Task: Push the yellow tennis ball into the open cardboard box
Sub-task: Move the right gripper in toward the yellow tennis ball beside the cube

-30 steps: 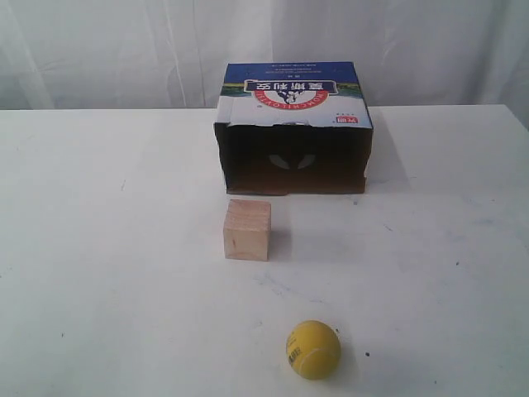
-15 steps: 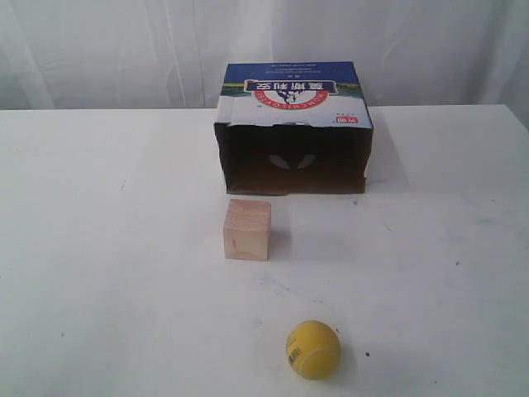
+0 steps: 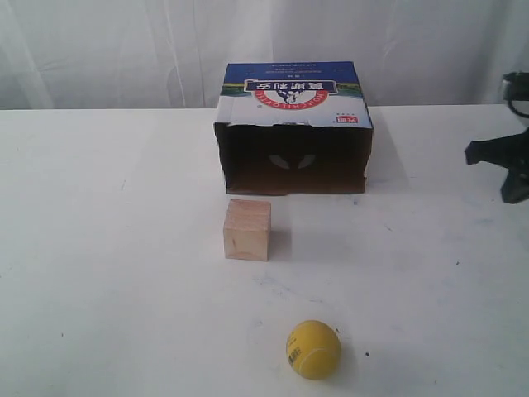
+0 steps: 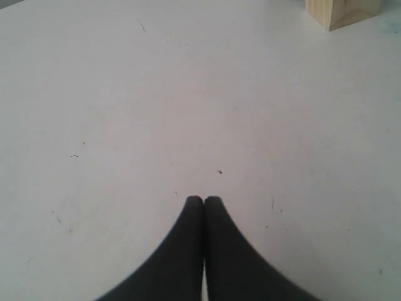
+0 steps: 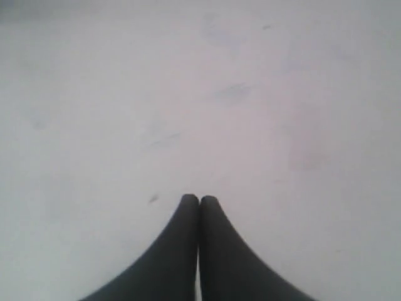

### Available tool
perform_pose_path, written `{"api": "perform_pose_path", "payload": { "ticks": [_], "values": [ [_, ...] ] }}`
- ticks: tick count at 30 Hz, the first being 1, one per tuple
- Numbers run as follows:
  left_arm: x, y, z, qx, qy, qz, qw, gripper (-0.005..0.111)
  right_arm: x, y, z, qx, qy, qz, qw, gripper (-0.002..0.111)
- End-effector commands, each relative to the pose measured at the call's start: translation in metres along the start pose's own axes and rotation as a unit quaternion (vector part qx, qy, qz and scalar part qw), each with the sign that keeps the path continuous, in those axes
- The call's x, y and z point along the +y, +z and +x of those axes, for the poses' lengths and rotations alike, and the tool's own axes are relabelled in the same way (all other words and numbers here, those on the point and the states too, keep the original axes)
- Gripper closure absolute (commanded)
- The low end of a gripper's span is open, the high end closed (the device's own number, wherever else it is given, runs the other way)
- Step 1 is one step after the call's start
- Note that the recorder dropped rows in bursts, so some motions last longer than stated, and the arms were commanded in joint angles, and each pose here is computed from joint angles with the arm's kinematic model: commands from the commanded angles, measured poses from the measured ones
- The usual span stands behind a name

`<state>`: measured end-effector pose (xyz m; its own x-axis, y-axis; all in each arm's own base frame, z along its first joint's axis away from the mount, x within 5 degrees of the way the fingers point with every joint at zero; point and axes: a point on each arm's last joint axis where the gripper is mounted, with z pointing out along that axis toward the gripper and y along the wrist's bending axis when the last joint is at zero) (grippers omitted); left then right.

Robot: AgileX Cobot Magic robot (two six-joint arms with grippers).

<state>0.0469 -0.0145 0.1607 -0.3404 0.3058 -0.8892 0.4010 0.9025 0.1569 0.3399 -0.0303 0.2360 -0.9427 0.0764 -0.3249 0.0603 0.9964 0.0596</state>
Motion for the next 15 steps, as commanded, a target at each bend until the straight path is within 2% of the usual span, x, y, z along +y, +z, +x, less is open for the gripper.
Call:
{"api": "perform_pose_path", "payload": {
  "ticks": [1,3,4,8,11,15],
  "values": [
    [0.0,0.0,0.001,0.001,0.001,0.003,1.0,0.107,0.058,-0.032,0.013,0.032,-0.085,-0.199,0.976,0.108],
    [0.0,0.0,0.001,0.001,0.001,0.003,1.0,0.107,0.094,-0.046,0.028,0.061,-0.129,-0.271,0.952,0.108],
    [0.0,0.0,0.001,0.001,0.001,0.003,1.0,0.107,0.11,-0.05,0.037,0.073,-0.152,-0.285,0.944,0.108],
    [0.0,0.0,0.001,0.001,0.001,0.003,1.0,0.107,0.169,-0.051,0.083,0.114,-0.232,-0.298,0.919,0.108],
    [0.0,0.0,0.001,0.001,0.001,0.003,1.0,0.107,0.19,-0.042,0.11,0.144,-0.252,-0.287,0.913,0.108],
    [0.0,0.0,0.001,0.001,0.001,0.003,1.0,0.107,0.203,-0.031,0.125,0.125,-0.259,-0.274,0.918,0.108]
  ]
}}
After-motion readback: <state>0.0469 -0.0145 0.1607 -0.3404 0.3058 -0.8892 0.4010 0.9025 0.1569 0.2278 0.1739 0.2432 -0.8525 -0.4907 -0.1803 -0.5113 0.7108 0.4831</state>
